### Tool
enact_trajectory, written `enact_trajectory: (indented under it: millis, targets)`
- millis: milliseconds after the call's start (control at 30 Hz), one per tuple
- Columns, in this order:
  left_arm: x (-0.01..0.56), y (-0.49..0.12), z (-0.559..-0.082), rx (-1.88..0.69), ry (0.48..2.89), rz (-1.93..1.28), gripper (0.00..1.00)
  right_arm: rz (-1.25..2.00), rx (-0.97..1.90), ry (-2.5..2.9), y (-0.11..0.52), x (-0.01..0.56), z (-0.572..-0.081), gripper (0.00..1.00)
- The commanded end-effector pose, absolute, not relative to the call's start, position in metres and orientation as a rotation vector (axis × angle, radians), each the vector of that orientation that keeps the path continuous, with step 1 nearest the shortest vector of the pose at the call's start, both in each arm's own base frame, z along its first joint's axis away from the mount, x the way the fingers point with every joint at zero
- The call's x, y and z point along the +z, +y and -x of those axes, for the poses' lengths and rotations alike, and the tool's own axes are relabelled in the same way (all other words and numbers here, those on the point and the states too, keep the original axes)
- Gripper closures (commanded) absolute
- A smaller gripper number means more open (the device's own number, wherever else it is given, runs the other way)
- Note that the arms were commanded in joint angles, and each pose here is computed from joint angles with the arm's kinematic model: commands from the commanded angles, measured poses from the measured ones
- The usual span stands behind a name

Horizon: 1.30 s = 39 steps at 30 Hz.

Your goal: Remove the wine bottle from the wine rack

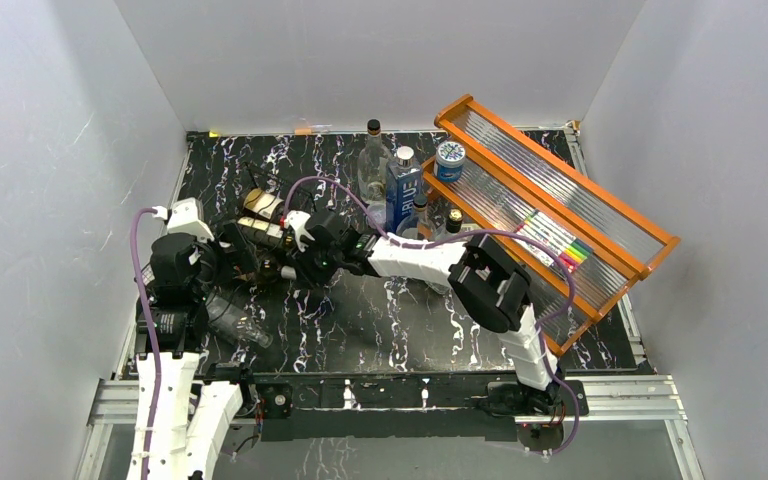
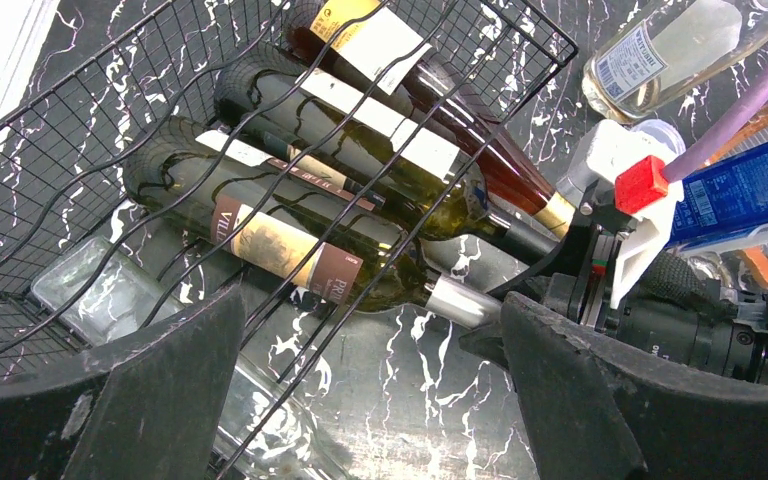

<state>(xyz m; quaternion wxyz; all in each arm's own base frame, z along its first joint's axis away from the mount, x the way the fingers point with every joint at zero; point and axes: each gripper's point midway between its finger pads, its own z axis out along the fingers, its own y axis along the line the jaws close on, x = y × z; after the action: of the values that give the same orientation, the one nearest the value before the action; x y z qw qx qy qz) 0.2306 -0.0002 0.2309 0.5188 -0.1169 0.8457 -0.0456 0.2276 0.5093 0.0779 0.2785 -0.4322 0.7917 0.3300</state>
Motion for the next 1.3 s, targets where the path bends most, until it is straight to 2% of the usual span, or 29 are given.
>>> enact_trajectory:
  millis: [0,100,233,467,700,967,1267]
  targets:
    - [0.231,0.002,-0.232,-0.097,2.02,0.289,0.02,1.02,0.752,2.013,0.511,0.103,-0.291,0.88]
    - [0.229,0.0,-0.233,-0.109,2.028,0.281,0.02,1.046,0.803,2.034,0.508,0.108,-0.275,0.9]
    - [0.227,-0.005,-0.235,-0.135,2.036,0.259,0.02,1.068,0.868,2.104,0.499,0.116,-0.243,1.0]
    - [0.225,-0.01,-0.238,-0.165,2.047,0.239,0.02,1.134,0.978,2.207,0.464,0.133,-0.19,1.0]
    - [0.224,-0.024,-0.24,-0.24,2.055,0.18,0.02,1.136,0.914,2.283,0.418,0.157,-0.168,1.0]
    - [0.227,-0.077,-0.242,-0.544,2.05,-0.034,0.02,1.136,0.814,2.376,0.363,0.191,-0.145,1.0]
    - [0.249,-0.143,-0.22,-0.994,1.906,-0.274,0.04,1.051,0.662,2.394,0.3,0.216,-0.137,1.0]
